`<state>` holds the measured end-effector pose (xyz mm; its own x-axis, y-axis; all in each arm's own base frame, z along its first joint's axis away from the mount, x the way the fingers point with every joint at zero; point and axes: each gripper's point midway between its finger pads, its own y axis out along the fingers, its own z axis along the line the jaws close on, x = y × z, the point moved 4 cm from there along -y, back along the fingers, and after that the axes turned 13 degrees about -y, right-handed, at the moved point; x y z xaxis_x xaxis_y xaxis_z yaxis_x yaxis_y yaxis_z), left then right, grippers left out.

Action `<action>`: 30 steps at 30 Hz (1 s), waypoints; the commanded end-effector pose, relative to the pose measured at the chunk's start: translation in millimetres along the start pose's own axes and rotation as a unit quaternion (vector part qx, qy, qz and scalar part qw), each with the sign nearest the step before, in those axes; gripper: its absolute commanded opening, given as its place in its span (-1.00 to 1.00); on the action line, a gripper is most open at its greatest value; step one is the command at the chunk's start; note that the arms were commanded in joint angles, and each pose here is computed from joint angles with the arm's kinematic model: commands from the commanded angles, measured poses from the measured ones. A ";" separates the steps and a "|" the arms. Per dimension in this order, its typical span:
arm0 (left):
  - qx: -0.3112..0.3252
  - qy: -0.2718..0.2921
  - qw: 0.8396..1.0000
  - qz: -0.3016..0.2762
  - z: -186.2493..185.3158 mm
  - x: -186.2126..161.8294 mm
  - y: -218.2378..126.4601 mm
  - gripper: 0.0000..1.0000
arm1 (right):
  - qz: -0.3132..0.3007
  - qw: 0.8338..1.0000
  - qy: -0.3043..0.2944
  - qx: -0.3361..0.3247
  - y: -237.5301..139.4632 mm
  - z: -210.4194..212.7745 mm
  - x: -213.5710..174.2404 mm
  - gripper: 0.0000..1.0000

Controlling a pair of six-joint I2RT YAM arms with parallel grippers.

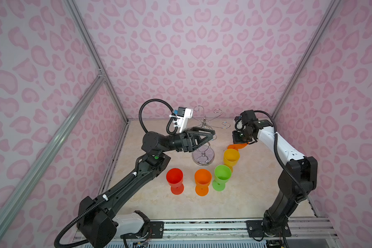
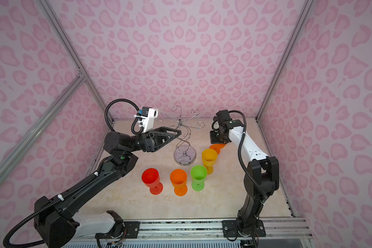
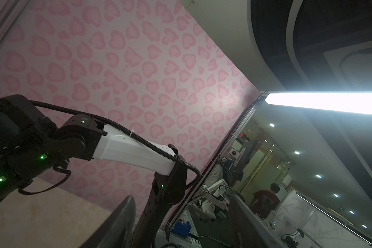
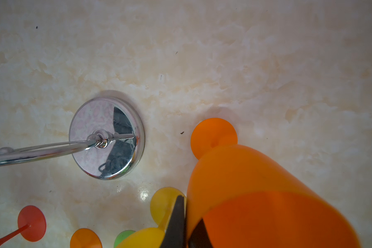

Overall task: Take the wine glass off the wine glass rack
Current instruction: 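Lower the orange glass upright onto the table beside the yellow glass with the right gripper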

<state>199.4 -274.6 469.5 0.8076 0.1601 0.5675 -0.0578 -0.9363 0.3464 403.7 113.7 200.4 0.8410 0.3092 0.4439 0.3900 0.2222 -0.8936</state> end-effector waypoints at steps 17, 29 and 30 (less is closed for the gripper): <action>0.012 0.022 1.000 0.003 -1.6 -6.5 -4.9 0.41 | -0.011 0.999 -0.018 0.050 0.7 21.5 8.4 -0.81; 0.016 0.025 1.000 0.003 -0.6 -10.8 -8.0 0.41 | -0.012 0.998 -0.021 0.058 -6.2 23.5 14.8 -0.55; 0.017 0.024 1.000 0.003 -0.1 -11.4 -8.2 0.41 | -0.012 0.998 -0.021 0.059 -6.9 24.4 15.1 -0.54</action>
<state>194.3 -270.9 457.1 0.7998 0.1557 0.5798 -0.0372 -0.9511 0.3067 408.3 137.8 218.1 0.8063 0.3266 0.4931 0.3900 0.3331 -0.8585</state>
